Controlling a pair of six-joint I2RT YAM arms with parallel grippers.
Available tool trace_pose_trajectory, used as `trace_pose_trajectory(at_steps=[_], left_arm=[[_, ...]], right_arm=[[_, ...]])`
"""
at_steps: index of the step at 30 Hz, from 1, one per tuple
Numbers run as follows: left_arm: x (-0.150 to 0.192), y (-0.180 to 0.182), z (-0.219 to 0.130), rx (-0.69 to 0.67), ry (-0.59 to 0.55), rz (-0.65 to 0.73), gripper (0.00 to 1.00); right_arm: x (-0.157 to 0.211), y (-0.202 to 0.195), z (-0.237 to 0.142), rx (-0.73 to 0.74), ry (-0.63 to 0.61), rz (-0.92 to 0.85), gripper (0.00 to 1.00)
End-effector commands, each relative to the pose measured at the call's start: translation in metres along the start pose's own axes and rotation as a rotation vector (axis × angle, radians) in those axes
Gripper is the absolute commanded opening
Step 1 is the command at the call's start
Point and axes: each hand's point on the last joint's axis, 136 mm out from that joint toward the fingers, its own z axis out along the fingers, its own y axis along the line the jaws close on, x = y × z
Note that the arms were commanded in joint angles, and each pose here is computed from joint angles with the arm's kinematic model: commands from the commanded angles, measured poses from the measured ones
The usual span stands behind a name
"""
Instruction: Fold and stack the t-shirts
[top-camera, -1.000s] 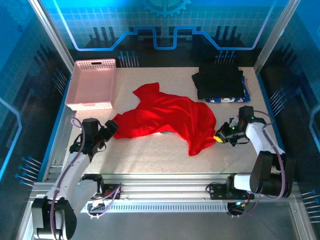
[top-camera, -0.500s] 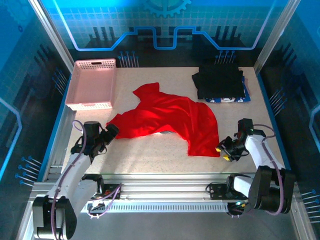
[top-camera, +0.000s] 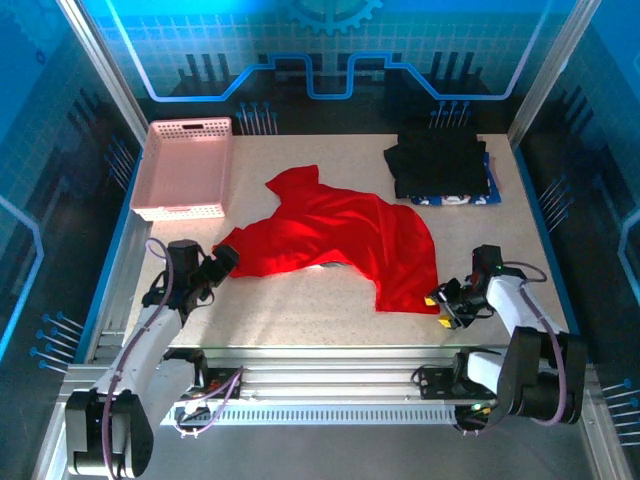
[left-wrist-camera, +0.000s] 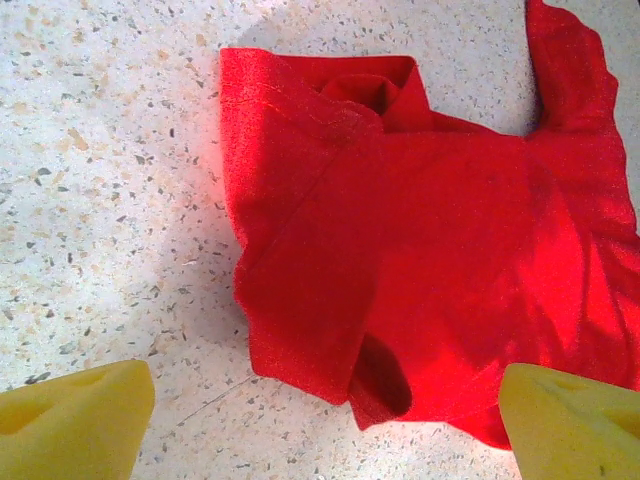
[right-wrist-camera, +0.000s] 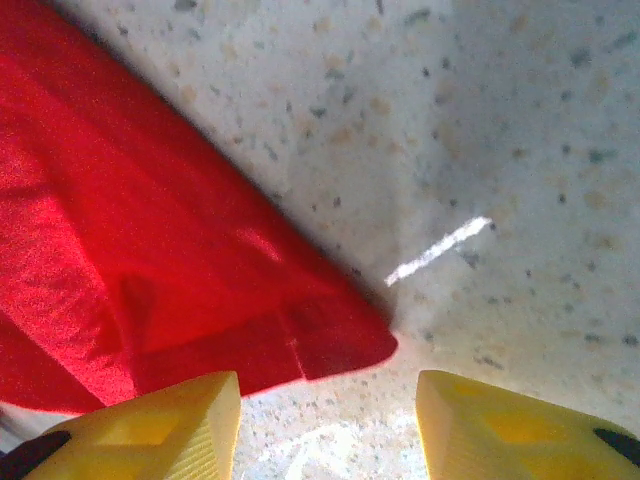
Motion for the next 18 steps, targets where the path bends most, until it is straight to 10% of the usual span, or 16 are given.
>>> trace_pose_trajectory(at_steps=[1,9,18], left_arm=[[-0.007,-0.012,-0.003,0.037,-0.007,0.023,0.91],[-0.03,-0.042,-0.011,0.024,0.011,0.062,0.91],[-0.023,-0.044,0.014,-0.101,0.207,0.067,0.9]], right_arm=[[-0.01,0.003,0.008,-0.006,-0.005,0.018,0.47],[-0.041,0.027,0.008,-0.024,-0.051,-0.001,0.01],[-0.062,0.02,-0.033,0.018,-0.162,-0.042,0.0]])
